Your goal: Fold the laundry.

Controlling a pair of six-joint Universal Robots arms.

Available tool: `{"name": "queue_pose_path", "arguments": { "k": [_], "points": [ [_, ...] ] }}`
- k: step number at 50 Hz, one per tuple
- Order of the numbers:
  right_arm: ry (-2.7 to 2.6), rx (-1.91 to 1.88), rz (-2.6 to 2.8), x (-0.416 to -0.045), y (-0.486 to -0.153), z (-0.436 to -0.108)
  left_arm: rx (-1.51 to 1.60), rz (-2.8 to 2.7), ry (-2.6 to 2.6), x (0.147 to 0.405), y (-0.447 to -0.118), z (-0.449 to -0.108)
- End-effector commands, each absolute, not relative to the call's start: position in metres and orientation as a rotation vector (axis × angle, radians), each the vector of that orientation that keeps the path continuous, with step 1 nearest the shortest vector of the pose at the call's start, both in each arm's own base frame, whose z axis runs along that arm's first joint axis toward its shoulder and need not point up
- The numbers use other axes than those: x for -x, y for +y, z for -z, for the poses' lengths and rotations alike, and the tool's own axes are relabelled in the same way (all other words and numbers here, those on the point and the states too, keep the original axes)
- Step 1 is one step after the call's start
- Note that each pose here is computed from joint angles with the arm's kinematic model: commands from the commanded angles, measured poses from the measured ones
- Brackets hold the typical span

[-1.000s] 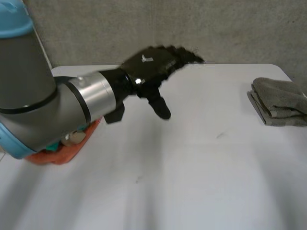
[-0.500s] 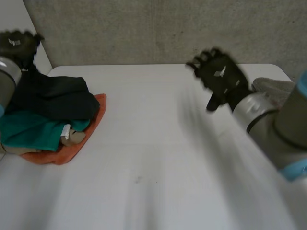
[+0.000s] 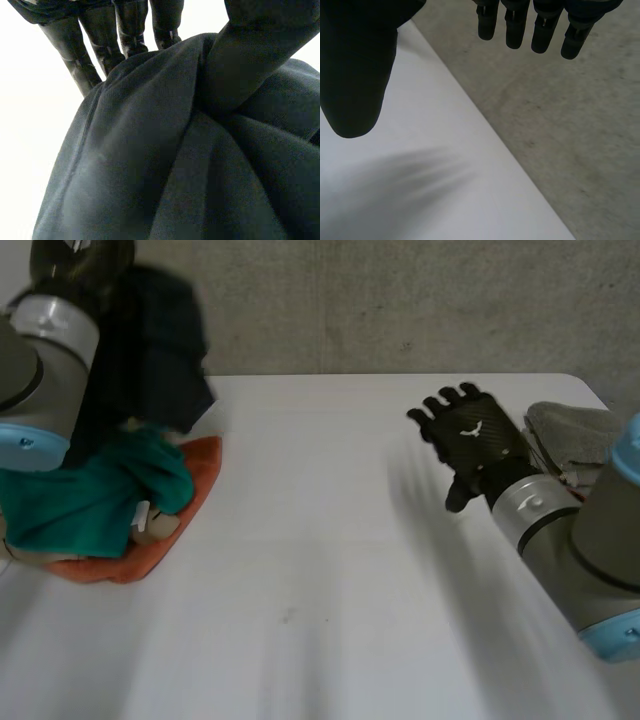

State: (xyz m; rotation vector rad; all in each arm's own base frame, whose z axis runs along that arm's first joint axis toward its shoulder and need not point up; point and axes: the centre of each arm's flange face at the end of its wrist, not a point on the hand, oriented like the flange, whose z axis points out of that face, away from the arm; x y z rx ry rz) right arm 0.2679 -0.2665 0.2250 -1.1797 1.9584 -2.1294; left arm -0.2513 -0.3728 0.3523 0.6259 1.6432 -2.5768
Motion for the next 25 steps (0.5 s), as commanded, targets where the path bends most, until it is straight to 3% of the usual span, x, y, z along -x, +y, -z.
{"name": "queue_pose_path", "arguments": {
  "k": [1, 5, 14, 20, 25],
  "points": [
    [2.028, 1.058, 2.250, -0.244, -0.284, -0.244, -0.803, 2.847, 1.750, 0.313, -0.293, -0.370],
    [2.064, 0.997, 2.315, -0.231, -0.296, -0.253, -0.945, 2.793, 1.984, 0.337, -0.264, -0.334],
    [2.108, 0.889, 2.400, -0.209, -0.317, -0.267, -1.396, 2.182, 2.528, 0.390, -0.201, -0.186],
    [2.126, 0.883, 2.392, -0.206, -0.320, -0.266, -1.430, 2.070, 2.581, 0.390, -0.190, -0.186],
    [2.152, 0.904, 2.347, -0.207, -0.317, -0.263, -1.240, 2.195, 2.498, 0.371, -0.201, -0.226]
  ]
}}
